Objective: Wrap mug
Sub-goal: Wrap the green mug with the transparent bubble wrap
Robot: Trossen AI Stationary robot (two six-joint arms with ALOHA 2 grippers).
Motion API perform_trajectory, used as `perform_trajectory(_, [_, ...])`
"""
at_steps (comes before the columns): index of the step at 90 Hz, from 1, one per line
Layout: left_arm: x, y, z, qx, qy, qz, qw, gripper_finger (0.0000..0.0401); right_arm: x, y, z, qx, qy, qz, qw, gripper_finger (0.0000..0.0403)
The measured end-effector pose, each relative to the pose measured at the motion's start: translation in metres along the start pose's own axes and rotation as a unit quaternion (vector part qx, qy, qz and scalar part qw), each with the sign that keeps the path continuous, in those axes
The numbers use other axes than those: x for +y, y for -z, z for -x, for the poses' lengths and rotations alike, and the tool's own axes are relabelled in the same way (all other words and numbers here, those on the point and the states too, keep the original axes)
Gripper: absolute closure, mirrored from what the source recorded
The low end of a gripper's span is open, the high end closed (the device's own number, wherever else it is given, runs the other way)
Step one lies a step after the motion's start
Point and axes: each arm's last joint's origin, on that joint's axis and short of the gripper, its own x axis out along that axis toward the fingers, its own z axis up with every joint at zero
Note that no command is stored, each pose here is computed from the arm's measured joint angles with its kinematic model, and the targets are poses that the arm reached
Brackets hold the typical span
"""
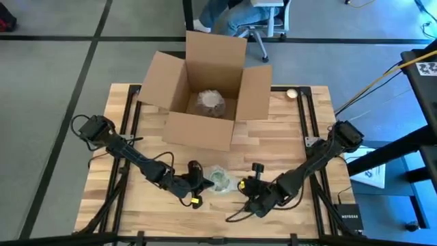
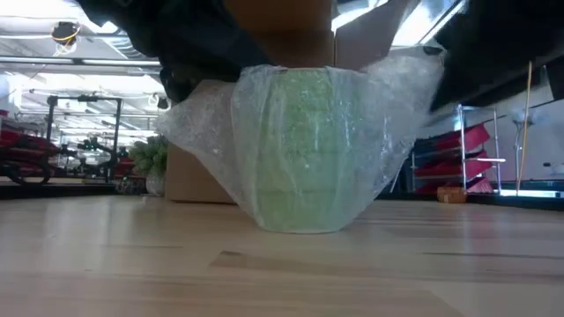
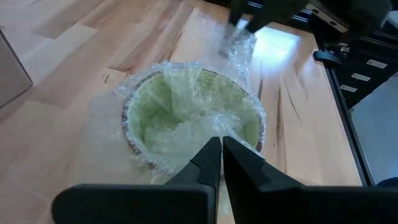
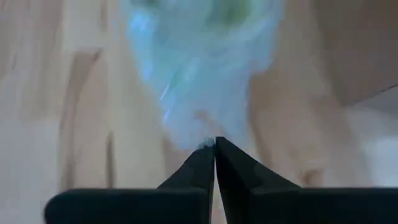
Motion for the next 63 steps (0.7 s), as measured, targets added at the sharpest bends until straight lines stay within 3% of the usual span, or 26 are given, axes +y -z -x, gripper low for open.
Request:
perform_trajectory(33, [0.0, 0.0, 0.0, -0.001, 0.001, 0.002, 1.0, 0.0401, -0.003, -0.035, -0.014, -0.083, -0.083, 0.032, 0.993, 0.0402])
perform_trajectory(63, [0.0, -0.001, 0.0, -0.002, 0.001, 0.003, 1.0, 0.0401, -0.025, -0.047, -0.032, -0.061, -0.109, 0.03, 0.992, 0.0402])
